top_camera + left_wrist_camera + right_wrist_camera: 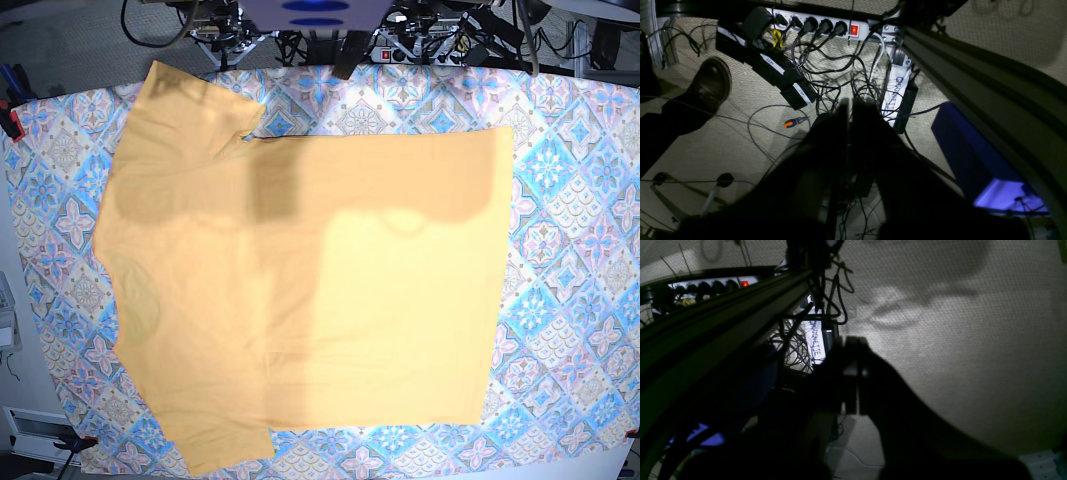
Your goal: Fold the T-shirt properly
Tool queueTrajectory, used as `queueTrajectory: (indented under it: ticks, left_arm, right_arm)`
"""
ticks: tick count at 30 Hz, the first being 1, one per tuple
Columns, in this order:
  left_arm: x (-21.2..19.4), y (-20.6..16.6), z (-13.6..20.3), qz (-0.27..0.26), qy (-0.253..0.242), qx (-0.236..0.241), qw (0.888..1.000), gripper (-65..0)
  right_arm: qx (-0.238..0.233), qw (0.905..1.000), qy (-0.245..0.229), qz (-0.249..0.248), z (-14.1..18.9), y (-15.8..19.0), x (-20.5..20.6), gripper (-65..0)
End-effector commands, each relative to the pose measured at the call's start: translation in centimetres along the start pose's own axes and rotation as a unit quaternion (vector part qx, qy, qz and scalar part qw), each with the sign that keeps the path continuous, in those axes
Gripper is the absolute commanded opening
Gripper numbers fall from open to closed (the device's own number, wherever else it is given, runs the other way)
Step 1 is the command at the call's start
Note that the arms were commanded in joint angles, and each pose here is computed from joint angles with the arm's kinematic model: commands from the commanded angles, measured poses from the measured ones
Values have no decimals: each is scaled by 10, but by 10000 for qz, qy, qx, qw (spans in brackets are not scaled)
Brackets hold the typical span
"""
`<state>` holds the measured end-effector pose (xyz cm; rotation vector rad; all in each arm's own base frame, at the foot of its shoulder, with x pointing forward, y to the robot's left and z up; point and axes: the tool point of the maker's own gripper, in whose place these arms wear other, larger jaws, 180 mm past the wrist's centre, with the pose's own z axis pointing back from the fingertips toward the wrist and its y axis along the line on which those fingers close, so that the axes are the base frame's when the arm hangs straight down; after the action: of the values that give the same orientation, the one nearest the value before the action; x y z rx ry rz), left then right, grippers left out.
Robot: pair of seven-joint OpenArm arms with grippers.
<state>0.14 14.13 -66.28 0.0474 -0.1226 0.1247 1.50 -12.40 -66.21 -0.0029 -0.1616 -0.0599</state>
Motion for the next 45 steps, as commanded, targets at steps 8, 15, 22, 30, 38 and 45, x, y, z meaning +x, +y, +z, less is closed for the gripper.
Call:
queueTrajectory:
  ticks: [8, 15, 22, 30, 38, 45]
  left_arm:
    - [1, 0, 0, 15, -55, 11, 10000, -650]
    - [1, -1, 0, 9, -54, 2, 10000, -650]
    - [1, -1, 0, 17, -54, 4, 10000, -650]
    - [1, -1, 0, 17, -54, 4, 10000, -650]
    - [-4, -1, 1, 15, -16, 8, 10000, -650]
    - [-23, 5, 4, 7, 118, 51, 9999, -650]
  right_arm:
    - [-16, 10000, -44, 41, 0, -2, 1, -650]
    - [-16, 10000, -44, 41, 0, -2, 1, -650]
    - [-15, 10000, -21, 41, 0, -2, -1, -650]
    - [-16, 10000, -13, 41, 0, -2, -2, -650]
    - [-16, 10000, -5, 41, 1, -2, -3, -650]
    - [-39, 9999, 93, 47, 3, -5, -19, -650]
